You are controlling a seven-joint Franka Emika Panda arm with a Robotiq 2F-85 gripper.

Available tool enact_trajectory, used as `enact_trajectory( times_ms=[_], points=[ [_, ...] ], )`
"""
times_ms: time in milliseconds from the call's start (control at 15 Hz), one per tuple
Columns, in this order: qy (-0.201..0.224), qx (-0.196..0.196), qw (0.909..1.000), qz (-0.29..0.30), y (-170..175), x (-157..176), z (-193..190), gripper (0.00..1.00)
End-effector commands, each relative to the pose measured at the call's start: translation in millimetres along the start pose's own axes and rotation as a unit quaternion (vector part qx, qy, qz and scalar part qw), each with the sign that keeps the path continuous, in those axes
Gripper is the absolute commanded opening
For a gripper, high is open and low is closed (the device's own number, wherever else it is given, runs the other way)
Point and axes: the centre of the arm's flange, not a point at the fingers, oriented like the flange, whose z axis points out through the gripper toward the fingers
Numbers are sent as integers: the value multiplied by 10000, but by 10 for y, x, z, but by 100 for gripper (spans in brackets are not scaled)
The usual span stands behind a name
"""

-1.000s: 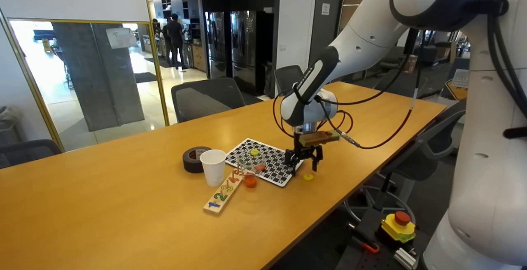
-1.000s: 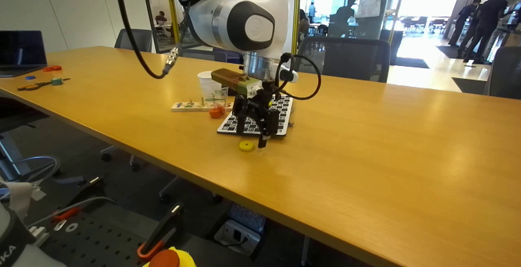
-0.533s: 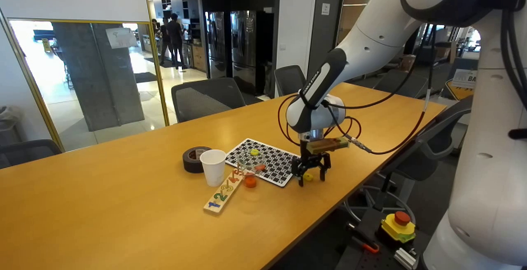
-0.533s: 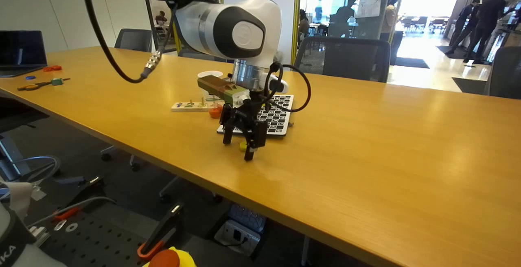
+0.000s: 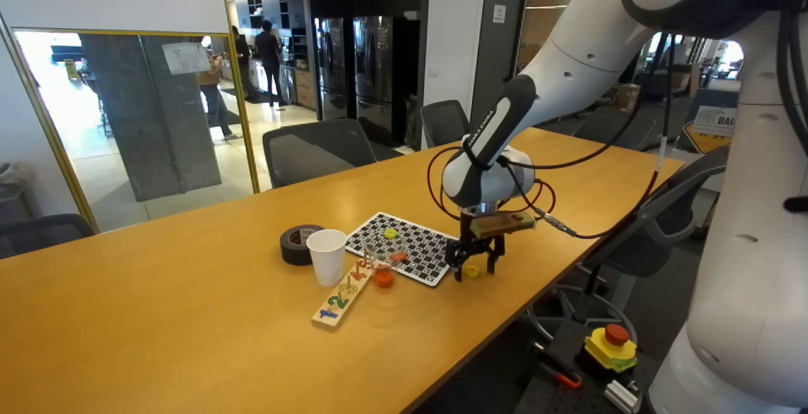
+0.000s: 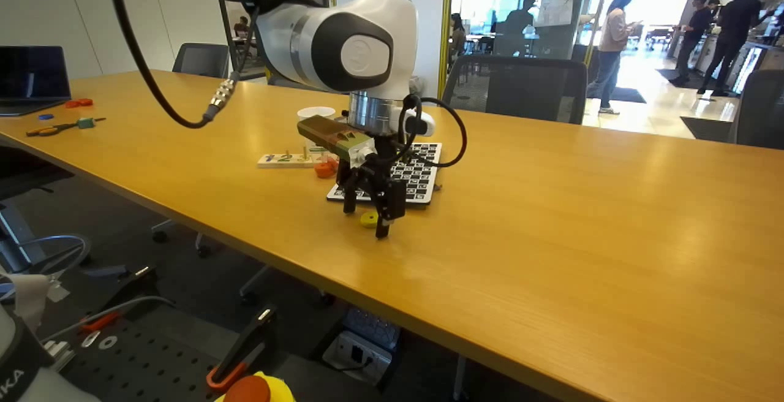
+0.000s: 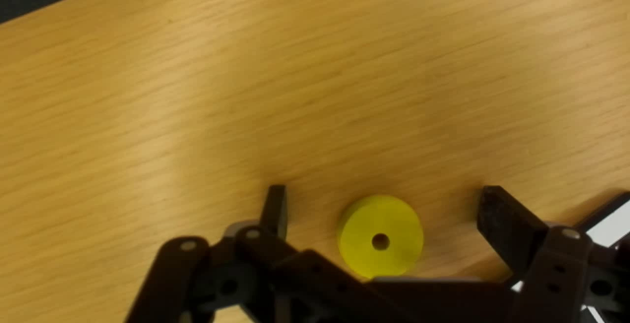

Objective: Pick up the orange and yellow objects and put them in the two cups

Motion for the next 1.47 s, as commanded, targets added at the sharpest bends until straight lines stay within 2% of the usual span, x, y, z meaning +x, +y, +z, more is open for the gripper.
enact_trajectory(
  times_ms=[0,200,267,333,400,800,1067,1400],
  points=[
    [243,96,9997,1,51,-136,-70,100],
    [350,96,9993,1,62,-176,-71,100],
    [378,99,9992,-6,59,-187,-72,75],
    [419,104,9991,10,58,-198,-80,73],
    [482,116,9988,21,59,-203,-102,66],
    [731,111,9972,111,59,-241,-172,18],
    [933,395,9946,218,68,-272,-254,17],
    [1532,646,9843,598,-419,-176,-718,18]
  ],
)
